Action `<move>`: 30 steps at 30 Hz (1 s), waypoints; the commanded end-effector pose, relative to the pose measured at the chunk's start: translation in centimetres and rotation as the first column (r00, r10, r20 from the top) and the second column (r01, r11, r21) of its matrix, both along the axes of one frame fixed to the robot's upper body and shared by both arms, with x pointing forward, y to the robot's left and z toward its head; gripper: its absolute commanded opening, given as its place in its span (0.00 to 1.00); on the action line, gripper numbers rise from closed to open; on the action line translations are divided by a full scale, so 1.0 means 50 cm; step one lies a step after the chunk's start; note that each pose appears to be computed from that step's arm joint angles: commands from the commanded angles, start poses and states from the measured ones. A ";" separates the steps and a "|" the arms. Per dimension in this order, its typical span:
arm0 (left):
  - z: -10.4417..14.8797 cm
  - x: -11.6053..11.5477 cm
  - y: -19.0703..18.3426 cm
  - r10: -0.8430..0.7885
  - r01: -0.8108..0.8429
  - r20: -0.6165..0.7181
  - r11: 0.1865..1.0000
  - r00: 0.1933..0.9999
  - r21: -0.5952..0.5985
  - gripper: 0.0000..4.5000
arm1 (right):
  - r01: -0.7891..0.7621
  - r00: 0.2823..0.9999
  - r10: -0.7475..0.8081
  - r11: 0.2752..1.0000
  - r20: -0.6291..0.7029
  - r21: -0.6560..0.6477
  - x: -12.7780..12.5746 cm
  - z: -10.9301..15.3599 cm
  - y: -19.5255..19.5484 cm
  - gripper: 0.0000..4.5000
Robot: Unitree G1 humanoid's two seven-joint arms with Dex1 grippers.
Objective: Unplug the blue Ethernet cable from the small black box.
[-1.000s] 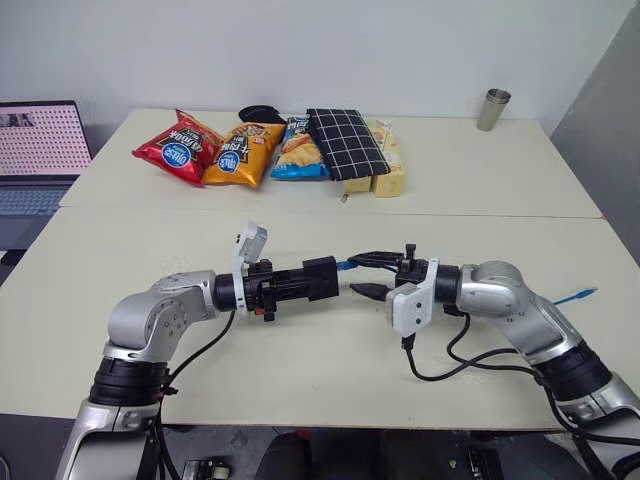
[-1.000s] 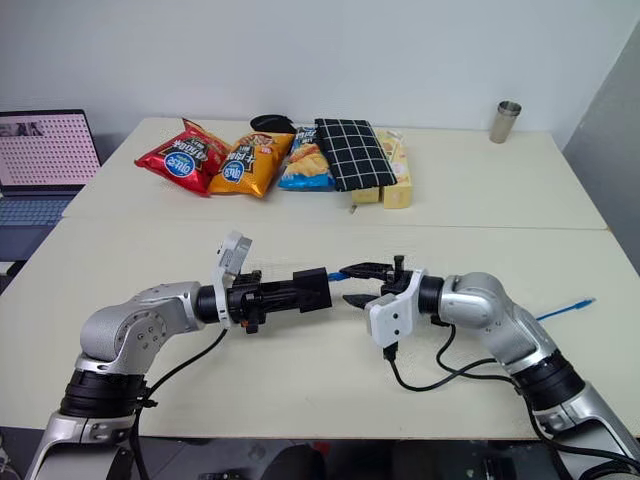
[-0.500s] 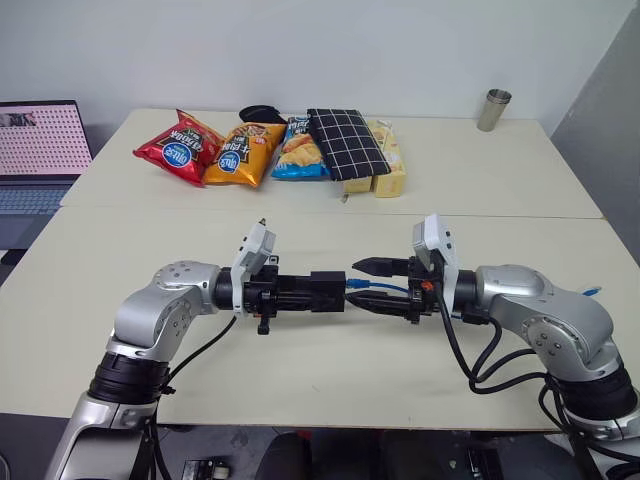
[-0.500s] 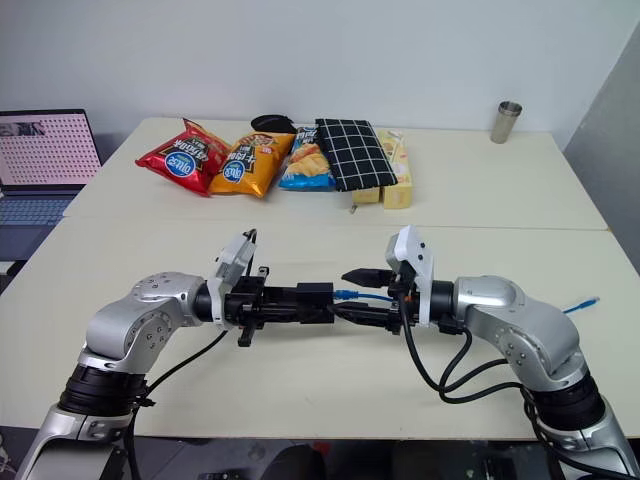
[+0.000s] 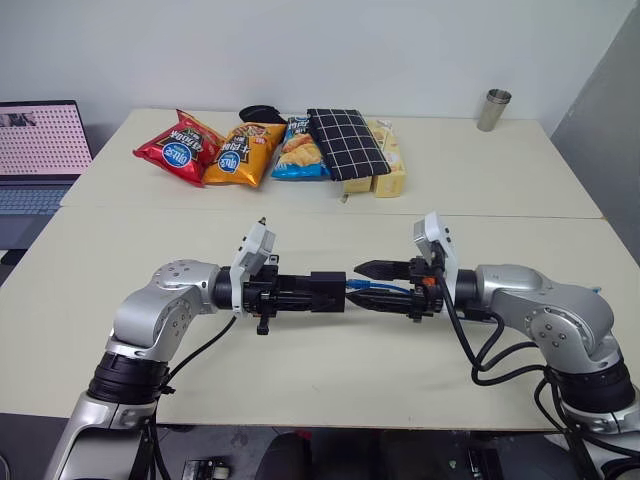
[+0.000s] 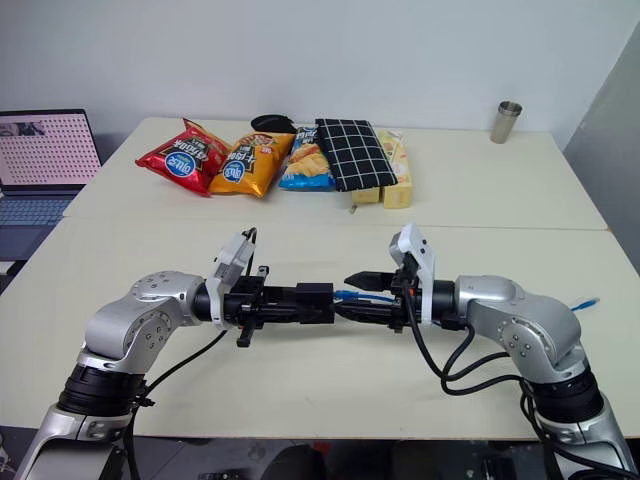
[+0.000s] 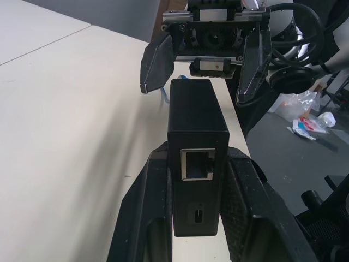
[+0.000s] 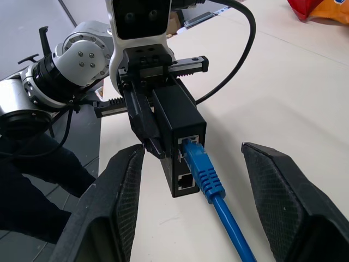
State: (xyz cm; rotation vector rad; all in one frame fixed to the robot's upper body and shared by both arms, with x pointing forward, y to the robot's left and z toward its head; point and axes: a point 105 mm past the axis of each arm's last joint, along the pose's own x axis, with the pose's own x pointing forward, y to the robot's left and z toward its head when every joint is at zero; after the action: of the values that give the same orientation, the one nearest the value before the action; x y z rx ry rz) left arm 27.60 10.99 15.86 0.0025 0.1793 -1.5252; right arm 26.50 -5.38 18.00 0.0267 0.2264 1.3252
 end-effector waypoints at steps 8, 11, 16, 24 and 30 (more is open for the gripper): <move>0.027 -0.021 -0.005 -0.051 0.051 0.074 0.999 0.996 0.008 0.17 | -0.042 0.997 0.043 0.999 0.062 -0.015 -0.009 0.007 0.012 0.09; 0.023 -0.027 -0.004 -0.065 0.064 0.073 0.998 0.995 0.019 0.17 | -0.049 0.997 0.050 0.999 0.062 -0.011 -0.009 0.010 0.012 0.02; 0.014 -0.040 -0.002 -0.106 0.103 0.069 0.994 0.992 0.042 0.17 | -0.069 0.997 0.069 0.998 0.035 -0.002 -0.011 0.015 0.006 0.02; -0.003 -0.039 0.021 -0.068 0.063 0.076 0.996 0.995 0.070 0.17 | -0.032 0.998 0.033 0.999 -0.057 0.021 0.002 0.009 -0.025 0.02; 0.002 -0.024 0.063 0.033 -0.040 0.090 0.996 0.995 0.080 0.17 | 0.133 0.989 -0.136 0.990 -0.057 -0.041 0.039 -0.033 -0.090 0.02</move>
State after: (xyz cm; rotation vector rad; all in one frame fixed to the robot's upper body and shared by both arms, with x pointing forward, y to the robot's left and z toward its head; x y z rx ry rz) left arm 26.08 13.36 14.82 0.0925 0.2219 -1.5085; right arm 27.57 -8.81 15.88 0.0816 0.3532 1.2514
